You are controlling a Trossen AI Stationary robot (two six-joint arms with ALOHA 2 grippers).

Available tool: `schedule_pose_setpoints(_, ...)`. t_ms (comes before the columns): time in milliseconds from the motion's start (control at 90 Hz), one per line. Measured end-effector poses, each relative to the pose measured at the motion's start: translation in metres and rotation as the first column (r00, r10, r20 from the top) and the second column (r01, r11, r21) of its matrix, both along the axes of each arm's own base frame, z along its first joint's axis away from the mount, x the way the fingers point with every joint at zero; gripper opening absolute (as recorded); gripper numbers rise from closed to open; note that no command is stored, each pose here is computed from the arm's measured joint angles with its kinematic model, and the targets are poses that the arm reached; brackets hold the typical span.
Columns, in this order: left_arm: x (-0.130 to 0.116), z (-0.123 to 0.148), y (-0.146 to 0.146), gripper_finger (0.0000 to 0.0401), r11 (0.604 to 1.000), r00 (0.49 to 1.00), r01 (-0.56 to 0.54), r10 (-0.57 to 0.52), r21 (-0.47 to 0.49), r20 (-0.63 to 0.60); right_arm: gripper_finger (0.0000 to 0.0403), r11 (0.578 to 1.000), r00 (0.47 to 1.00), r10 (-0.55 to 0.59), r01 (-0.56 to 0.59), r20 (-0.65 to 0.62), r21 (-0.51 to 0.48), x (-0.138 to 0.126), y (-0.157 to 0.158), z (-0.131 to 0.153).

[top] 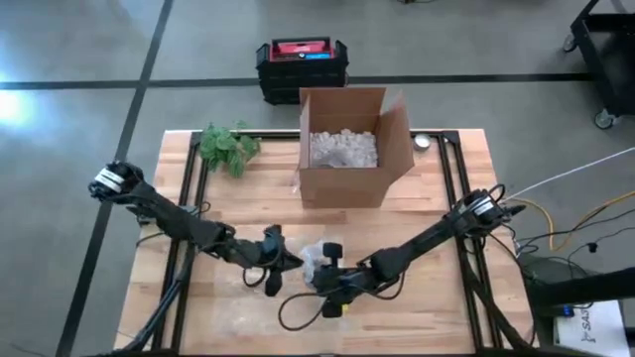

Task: Wrap mug
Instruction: Wrap the yellow mug with bubble wrap

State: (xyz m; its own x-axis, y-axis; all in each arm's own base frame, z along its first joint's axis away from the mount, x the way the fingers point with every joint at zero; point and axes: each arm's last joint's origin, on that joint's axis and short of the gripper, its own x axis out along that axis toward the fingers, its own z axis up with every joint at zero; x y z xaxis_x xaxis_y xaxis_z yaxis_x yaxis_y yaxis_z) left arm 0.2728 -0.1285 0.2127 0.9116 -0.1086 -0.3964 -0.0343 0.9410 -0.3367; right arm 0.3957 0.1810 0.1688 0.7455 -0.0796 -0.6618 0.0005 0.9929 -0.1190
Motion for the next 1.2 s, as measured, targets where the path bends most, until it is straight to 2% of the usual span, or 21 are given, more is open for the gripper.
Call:
schedule_pose_setpoints(167,0.027,-0.013,-0.015,0.0,0.995,0.993,0.078,-0.072,0.059,-0.099,0.0,1.0,1.0,0.008,-0.008,-0.026,0.006,-0.002,0.001,-0.003)
schedule_pose_setpoints(356,0.041,-0.023,-0.021,0.0,0.986,0.967,0.064,-0.023,0.155,-0.253,0.0,0.997,0.999,0.003,0.001,-0.052,0.073,-0.002,-0.001,-0.004)
schedule_pose_setpoints(633,0.041,-0.022,-0.018,0.0,0.984,0.968,0.046,-0.001,0.174,-0.25,0.0,0.992,0.996,-0.037,0.047,-0.085,0.117,-0.001,-0.006,0.008)
schedule_pose_setpoints(822,0.041,-0.023,-0.018,0.0,0.984,0.968,0.048,-0.003,0.172,-0.252,0.0018,0.993,0.985,-0.062,0.076,-0.158,0.085,-0.01,-0.007,0.05)
schedule_pose_setpoints(1022,0.042,-0.022,-0.018,0.0,0.985,0.97,0.049,-0.008,0.163,-0.244,0.0057,0.996,0.959,-0.088,0.093,-0.268,0.008,-0.027,-0.015,0.077)
schedule_pose_setpoints(1200,0.042,-0.022,-0.019,0.0,0.986,0.97,0.051,-0.011,0.161,-0.241,0.0069,0.99,0.949,-0.137,0.135,-0.282,-0.027,-0.028,-0.02,0.069)
